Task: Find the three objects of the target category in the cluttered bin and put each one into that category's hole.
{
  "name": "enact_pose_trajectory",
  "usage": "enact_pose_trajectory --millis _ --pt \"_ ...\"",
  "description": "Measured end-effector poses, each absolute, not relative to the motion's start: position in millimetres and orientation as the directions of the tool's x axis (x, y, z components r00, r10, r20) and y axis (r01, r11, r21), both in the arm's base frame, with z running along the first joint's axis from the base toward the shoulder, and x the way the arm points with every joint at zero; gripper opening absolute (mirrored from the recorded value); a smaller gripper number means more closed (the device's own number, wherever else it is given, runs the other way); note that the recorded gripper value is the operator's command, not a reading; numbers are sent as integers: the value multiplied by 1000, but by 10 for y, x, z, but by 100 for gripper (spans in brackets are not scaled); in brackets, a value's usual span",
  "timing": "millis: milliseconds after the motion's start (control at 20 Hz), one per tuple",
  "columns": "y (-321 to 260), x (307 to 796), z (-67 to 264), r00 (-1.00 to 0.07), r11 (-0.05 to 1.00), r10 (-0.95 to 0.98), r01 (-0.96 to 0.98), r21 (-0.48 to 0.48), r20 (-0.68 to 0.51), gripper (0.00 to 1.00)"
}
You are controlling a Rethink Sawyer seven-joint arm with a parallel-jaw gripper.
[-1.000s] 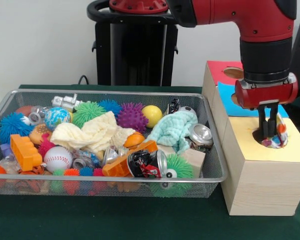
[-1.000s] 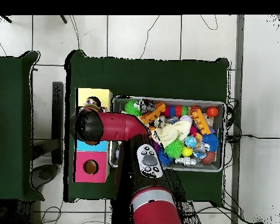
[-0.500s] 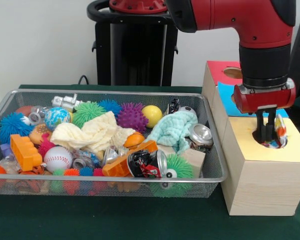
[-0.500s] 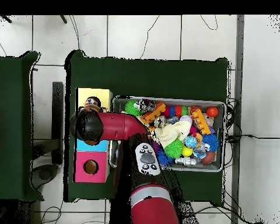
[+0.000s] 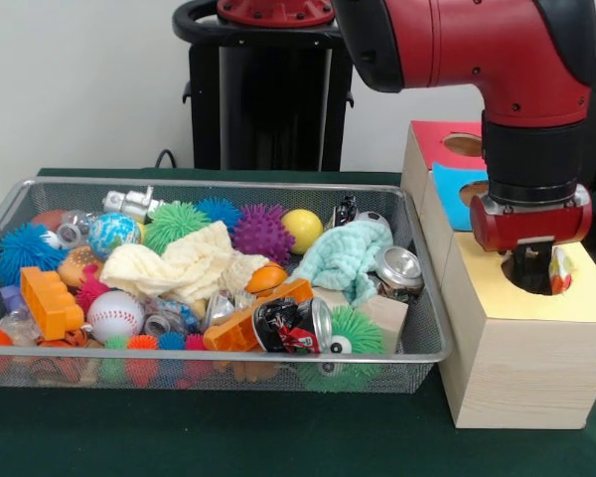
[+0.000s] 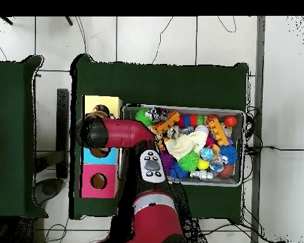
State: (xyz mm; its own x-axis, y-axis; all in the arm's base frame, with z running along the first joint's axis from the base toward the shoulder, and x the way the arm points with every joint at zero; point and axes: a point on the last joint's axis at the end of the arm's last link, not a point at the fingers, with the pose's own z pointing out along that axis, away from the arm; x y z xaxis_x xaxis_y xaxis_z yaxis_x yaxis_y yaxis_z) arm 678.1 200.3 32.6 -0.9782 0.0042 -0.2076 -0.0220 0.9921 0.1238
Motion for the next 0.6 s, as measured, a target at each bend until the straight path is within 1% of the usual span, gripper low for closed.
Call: enact_pose_trajectory --millis 250,600 --pt "2010 6787 300 -978 992 3 -23 123 -207 0" --pt "1941 6829 375 -976 992 12 -15 123 -217 0"
